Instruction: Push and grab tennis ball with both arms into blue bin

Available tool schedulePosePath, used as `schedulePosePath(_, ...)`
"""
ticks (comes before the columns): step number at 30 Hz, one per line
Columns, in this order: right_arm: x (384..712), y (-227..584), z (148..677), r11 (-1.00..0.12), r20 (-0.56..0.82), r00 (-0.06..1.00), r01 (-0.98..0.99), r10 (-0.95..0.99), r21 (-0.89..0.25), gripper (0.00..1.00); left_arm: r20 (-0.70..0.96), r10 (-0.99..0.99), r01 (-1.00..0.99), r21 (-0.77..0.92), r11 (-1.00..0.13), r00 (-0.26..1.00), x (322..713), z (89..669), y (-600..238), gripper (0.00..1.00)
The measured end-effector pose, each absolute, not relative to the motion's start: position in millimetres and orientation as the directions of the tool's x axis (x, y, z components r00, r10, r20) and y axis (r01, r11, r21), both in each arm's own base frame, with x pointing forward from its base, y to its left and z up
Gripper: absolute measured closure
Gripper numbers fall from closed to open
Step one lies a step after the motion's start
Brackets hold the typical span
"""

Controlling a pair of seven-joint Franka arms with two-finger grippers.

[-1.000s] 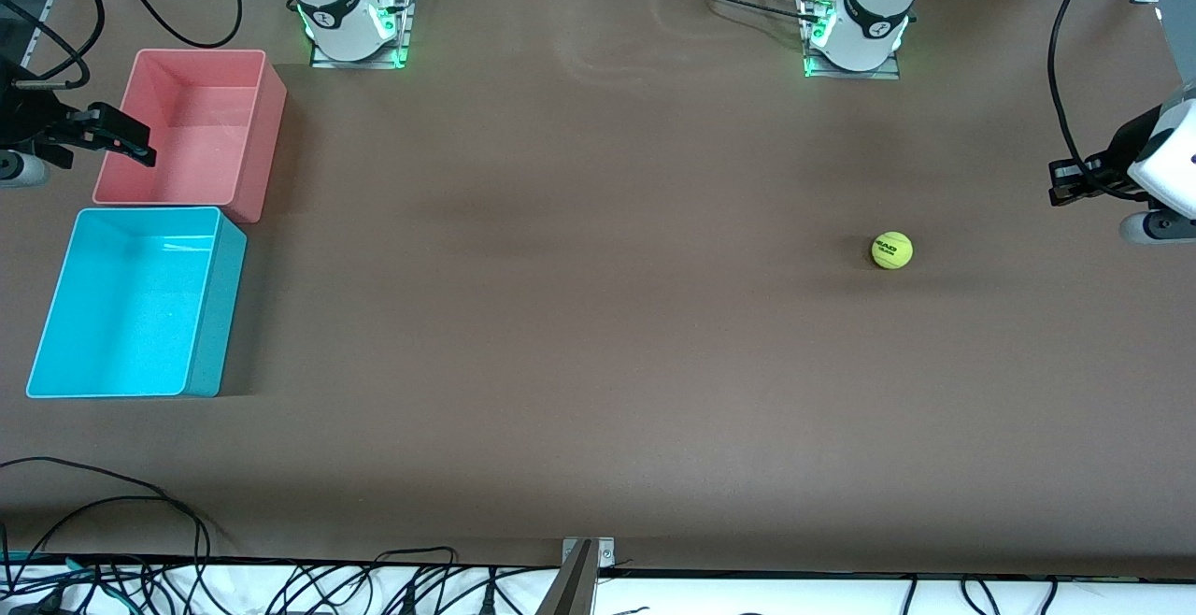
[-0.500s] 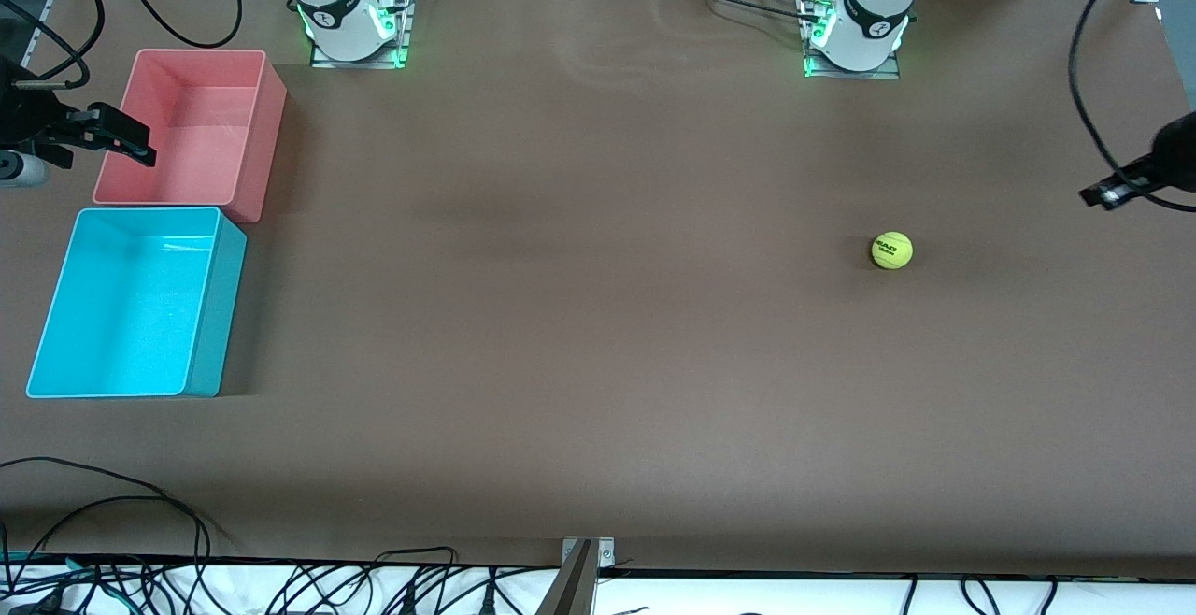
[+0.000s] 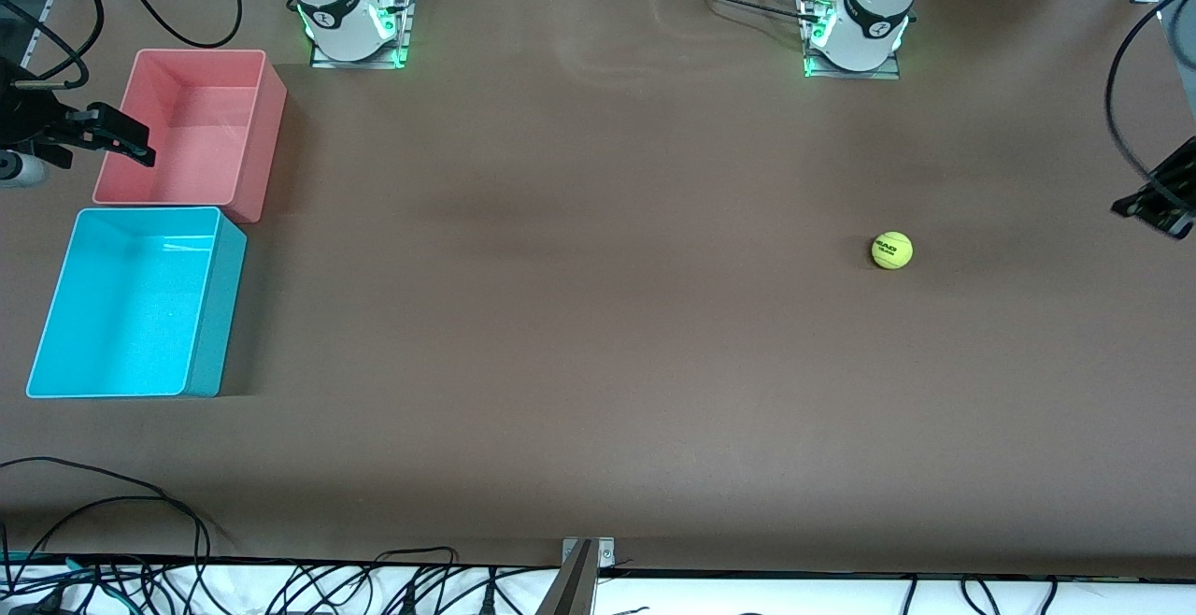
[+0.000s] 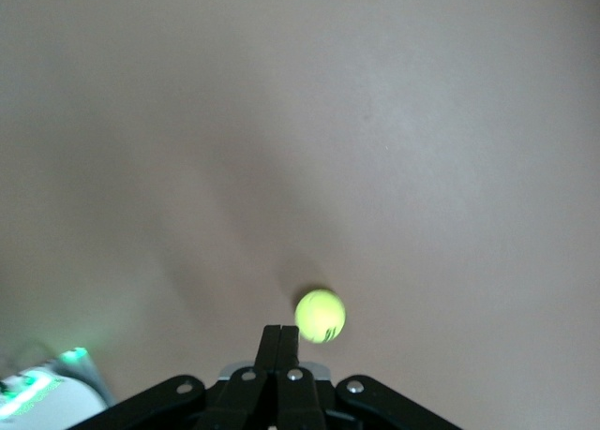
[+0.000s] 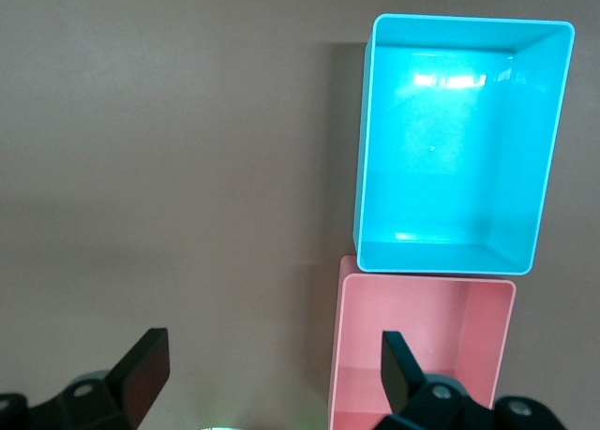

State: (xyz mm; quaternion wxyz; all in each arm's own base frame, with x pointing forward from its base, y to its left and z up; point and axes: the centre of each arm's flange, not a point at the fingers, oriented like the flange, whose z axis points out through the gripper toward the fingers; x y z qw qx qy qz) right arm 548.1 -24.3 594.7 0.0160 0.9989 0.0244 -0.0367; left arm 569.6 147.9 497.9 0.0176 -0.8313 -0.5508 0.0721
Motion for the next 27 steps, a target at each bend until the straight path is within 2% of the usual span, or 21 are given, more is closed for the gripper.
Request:
schedulePosePath(7,548.1,-25.4,594.7,-0.998,-0.074,0.996,0.048,0.046,0.03,0.0,-0.09,0.967,0.959,-0.133,-0.249,0.239,558.7,410.9,155.4,0.99)
schedulePosePath(27,548.1,-25.8,594.6,-0.998,-0.075,0.996,0.047,0.045,0.03,0.0,-0.05,0.996,0.991,-0.104,-0.079,0.074,499.5,247.9,140.9,0.99)
